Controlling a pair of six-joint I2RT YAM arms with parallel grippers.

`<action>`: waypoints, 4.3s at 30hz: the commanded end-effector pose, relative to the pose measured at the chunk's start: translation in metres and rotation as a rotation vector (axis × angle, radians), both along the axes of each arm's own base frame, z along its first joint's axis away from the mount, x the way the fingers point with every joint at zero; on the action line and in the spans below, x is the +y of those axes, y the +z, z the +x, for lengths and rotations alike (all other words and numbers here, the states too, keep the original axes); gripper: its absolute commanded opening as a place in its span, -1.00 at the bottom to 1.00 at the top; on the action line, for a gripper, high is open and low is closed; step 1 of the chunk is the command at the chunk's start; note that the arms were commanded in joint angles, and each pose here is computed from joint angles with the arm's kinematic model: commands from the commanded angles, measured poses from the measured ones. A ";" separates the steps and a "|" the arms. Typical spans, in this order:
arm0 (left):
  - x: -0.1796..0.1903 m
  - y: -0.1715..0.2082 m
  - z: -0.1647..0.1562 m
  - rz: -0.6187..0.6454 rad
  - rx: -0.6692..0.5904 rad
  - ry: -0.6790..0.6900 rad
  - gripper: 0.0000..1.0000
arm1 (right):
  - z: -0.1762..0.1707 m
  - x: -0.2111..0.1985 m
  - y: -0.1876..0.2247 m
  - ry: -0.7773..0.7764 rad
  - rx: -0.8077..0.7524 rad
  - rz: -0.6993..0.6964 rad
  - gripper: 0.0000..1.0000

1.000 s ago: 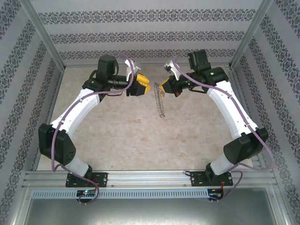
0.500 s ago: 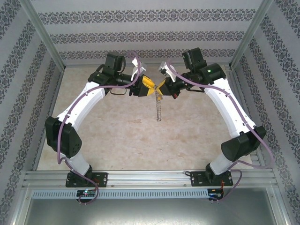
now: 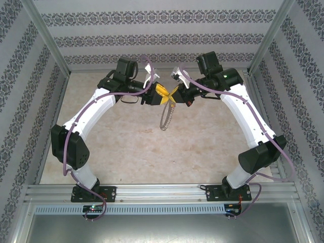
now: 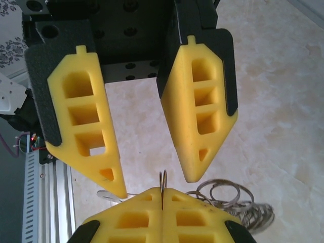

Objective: Put the keys on the keyring

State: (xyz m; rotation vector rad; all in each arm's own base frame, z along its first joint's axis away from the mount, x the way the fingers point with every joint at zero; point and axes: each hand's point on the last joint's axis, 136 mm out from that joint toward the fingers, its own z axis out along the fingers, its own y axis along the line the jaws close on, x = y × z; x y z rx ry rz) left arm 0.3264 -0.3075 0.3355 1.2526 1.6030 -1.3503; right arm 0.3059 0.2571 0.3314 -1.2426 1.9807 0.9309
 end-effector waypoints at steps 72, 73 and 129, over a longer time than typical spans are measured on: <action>0.000 0.032 0.007 -0.073 -0.155 0.114 -1.00 | -0.013 0.006 -0.032 -0.072 0.110 0.440 -1.00; -0.001 0.032 0.007 -0.073 -0.155 0.115 -1.00 | -0.017 0.012 -0.033 -0.050 0.114 0.427 -1.00; -0.001 0.032 0.004 -0.073 -0.142 0.098 -1.00 | 0.011 0.004 0.024 -0.045 0.026 0.483 -0.83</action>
